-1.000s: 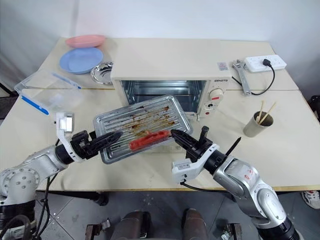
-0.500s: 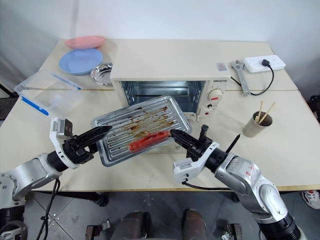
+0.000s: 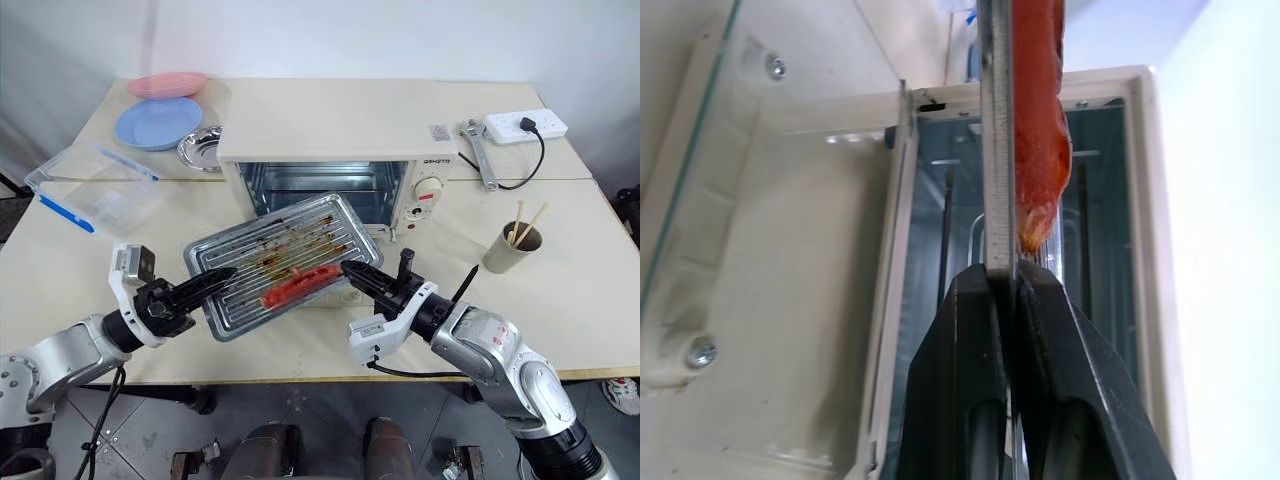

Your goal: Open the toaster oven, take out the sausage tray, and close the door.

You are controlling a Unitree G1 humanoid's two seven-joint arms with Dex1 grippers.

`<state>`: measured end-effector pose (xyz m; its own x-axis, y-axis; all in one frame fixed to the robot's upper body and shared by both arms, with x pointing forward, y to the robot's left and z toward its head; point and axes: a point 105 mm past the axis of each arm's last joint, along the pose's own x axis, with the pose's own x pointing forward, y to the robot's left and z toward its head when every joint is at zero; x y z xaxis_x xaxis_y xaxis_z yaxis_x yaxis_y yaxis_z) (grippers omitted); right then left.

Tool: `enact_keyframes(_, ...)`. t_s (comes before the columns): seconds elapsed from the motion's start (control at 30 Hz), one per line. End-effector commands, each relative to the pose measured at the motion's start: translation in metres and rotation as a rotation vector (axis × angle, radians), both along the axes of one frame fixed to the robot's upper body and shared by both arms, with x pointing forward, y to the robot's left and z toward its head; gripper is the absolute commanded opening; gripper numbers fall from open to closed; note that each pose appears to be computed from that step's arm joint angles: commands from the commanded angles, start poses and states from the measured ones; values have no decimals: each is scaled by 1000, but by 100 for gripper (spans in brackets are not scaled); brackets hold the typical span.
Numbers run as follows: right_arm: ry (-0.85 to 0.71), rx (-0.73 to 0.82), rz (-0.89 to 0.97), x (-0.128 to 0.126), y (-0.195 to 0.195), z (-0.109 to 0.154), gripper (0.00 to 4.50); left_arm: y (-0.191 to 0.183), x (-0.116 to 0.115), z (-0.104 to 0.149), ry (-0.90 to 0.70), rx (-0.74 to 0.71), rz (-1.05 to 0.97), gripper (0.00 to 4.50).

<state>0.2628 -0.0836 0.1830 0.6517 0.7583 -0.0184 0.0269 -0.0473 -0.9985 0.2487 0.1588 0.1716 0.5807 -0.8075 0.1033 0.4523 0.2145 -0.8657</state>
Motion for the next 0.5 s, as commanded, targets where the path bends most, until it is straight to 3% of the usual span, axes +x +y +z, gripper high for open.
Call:
enact_keyframes(0.03, -26, 90, 80, -9, 9, 20, 0, -9, -8, -2, -2, 12, -17, 2)
enact_keyframes(0.27, 14, 114, 80, -6, 8, 22, 0, -10, -11, -10, 31, 11, 6, 2)
enact_keyframes(0.5, 41, 128, 48, 0, 4, 22, 232, -10, -12, -13, 45, -11, 33, 0)
